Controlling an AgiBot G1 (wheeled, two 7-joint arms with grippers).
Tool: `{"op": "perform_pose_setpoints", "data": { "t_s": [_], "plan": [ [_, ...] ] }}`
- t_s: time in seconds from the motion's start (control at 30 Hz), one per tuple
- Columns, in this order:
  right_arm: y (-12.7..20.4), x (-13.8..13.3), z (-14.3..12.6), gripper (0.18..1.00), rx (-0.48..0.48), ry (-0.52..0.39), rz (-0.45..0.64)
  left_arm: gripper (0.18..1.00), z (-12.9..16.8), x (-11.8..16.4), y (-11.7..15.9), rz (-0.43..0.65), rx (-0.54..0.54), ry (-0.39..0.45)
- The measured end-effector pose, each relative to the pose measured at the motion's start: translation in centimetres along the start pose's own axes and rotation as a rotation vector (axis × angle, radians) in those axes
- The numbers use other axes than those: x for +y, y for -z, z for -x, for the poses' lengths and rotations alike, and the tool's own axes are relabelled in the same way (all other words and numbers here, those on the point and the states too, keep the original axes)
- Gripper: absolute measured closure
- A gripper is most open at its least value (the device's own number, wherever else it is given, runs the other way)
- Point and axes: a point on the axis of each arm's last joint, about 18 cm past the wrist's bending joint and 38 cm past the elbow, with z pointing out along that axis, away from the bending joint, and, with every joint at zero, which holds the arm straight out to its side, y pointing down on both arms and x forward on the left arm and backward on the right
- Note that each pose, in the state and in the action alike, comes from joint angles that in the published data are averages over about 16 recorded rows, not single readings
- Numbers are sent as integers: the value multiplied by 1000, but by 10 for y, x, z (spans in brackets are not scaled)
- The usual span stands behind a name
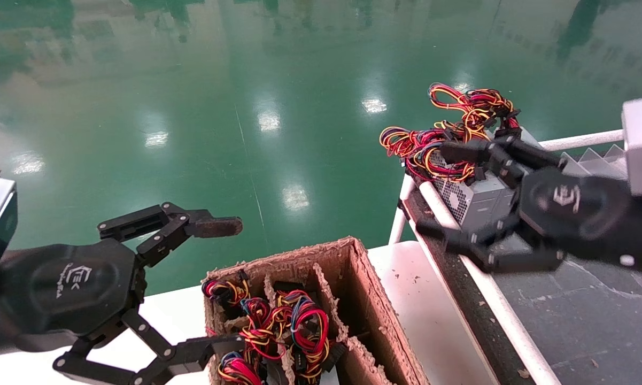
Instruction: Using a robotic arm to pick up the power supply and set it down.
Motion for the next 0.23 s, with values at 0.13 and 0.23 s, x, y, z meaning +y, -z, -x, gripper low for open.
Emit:
{"op": "perform_pose_setpoints", "data": {
  "t_s": [0.13, 0.23],
  "plan": [
    [-2, -1, 11, 178, -34, -6, -2, 184, 0, 0, 0, 0, 0, 0],
    [-3, -1, 20, 178, -59, -10, -3, 184, 0, 0, 0, 0, 0, 0]
  ]
}}
